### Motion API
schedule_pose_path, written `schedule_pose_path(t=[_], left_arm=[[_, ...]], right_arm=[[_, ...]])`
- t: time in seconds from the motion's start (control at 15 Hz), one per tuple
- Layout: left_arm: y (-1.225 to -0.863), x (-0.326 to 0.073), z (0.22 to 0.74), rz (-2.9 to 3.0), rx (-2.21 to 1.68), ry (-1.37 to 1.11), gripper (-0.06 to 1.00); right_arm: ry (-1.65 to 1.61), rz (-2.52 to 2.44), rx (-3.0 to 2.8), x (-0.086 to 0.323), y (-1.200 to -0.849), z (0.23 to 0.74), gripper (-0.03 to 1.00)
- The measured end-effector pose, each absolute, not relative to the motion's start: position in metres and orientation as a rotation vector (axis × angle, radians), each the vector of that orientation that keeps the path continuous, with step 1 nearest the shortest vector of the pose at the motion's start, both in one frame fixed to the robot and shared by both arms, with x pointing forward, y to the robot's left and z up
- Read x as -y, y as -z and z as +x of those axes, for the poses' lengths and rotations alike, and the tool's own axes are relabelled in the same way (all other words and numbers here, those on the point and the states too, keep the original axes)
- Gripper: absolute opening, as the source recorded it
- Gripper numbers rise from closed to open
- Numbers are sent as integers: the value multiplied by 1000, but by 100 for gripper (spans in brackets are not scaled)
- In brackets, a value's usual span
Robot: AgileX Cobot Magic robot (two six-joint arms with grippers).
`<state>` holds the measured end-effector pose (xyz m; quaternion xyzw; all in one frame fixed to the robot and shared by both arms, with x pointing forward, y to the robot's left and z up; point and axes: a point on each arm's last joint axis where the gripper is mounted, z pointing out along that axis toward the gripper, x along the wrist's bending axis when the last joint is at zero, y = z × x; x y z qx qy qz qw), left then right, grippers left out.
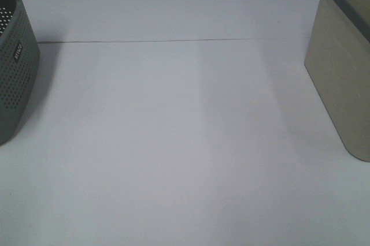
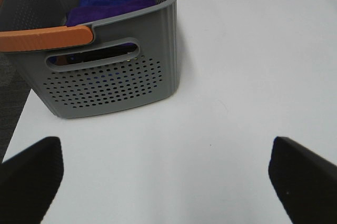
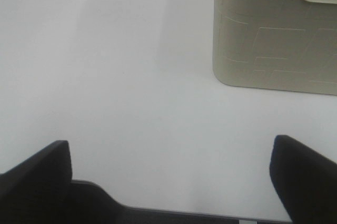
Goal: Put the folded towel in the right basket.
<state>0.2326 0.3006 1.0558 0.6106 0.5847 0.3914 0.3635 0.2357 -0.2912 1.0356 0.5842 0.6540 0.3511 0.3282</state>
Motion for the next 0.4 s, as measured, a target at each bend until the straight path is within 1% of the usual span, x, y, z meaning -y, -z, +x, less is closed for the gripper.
schedule_pose_path(t=[0.4], left_arm=[[-1056, -301, 233, 1571, -1505, -1007, 99]], right_arm=[[-919, 1529, -1712, 291, -1036, 236, 98]])
